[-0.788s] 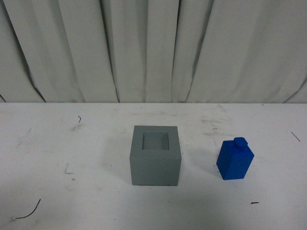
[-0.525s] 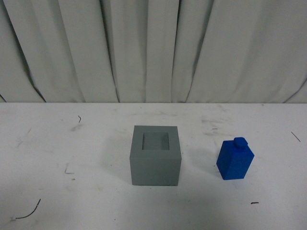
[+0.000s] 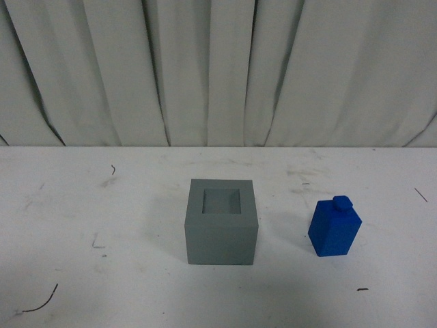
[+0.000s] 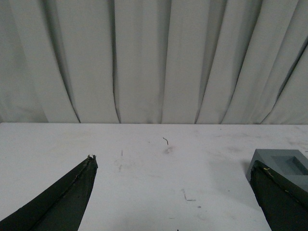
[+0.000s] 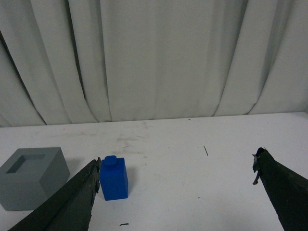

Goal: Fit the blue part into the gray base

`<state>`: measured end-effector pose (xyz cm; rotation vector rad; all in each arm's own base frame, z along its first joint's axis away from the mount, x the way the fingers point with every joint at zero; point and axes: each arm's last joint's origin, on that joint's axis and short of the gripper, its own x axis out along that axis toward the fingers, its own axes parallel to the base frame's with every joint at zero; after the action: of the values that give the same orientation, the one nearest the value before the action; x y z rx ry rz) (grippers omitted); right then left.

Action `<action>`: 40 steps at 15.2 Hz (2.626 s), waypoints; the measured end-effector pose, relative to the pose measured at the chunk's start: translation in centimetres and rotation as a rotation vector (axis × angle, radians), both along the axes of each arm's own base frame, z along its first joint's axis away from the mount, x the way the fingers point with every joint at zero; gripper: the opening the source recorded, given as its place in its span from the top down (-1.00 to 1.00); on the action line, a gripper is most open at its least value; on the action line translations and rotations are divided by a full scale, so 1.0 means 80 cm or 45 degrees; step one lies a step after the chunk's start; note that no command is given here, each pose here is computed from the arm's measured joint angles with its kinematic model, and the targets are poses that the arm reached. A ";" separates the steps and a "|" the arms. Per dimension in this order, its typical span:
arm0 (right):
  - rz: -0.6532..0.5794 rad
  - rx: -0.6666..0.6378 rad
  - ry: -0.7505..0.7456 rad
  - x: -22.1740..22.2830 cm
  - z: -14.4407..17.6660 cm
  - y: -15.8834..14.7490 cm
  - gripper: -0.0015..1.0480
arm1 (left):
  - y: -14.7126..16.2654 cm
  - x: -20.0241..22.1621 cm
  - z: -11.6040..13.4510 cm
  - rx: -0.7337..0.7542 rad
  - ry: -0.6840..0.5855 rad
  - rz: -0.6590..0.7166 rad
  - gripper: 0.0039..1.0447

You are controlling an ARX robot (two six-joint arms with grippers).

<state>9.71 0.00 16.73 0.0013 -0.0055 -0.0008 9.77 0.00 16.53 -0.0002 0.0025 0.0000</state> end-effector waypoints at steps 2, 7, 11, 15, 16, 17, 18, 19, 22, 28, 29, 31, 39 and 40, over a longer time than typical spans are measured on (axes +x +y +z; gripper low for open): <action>0.000 0.000 0.000 0.000 0.000 0.000 -0.88 | 0.000 0.000 0.000 0.000 0.000 0.000 -0.88; 0.000 0.000 0.000 0.000 0.000 0.000 -0.88 | 0.000 0.000 0.000 0.000 0.000 0.000 -0.88; 0.000 0.000 0.000 0.000 0.000 0.000 -0.88 | 0.000 0.000 0.000 0.000 0.000 0.000 -0.88; 0.000 0.000 0.000 0.000 0.000 0.000 -0.88 | 0.000 0.000 0.000 0.000 0.000 0.000 -0.88; 0.000 0.000 0.000 0.000 0.000 0.000 -0.88 | 0.000 0.000 0.000 0.000 0.000 0.000 -0.88; 0.000 0.000 0.000 0.000 0.000 0.000 -0.88 | 0.000 0.000 0.000 0.000 0.000 0.000 -0.88; 0.000 0.000 0.000 0.000 0.000 0.000 -0.88 | 0.000 0.000 0.000 0.000 0.000 0.000 -0.88; 0.000 0.000 0.000 0.000 0.000 0.000 -0.88 | 0.000 0.000 0.000 0.000 0.000 0.000 -0.88; 0.000 0.000 0.000 0.000 0.000 0.000 -0.88 | 0.000 0.000 0.000 0.000 0.000 0.000 -0.88; -0.006 0.009 0.010 0.000 -0.001 0.000 -0.88 | 0.000 0.000 0.000 0.000 0.000 0.000 -0.88; -0.031 0.060 0.045 0.003 -0.003 -0.001 -0.88 | 0.000 0.000 0.000 0.000 0.000 0.000 -0.88; -0.046 0.093 0.010 0.016 0.009 -0.010 -0.88 | 0.000 0.000 0.000 0.000 0.000 0.000 -0.88; 0.340 -0.190 0.113 0.268 0.093 -0.056 -0.88 | 0.000 0.000 0.000 0.000 0.000 0.000 -0.88; 0.444 -0.262 0.140 0.293 0.093 -0.059 -0.88 | 0.000 0.000 0.000 0.000 0.000 0.000 -0.88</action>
<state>33.16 -4.69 24.17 -0.2036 0.1047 0.3487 9.77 0.00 16.53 -0.0002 0.0025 0.0000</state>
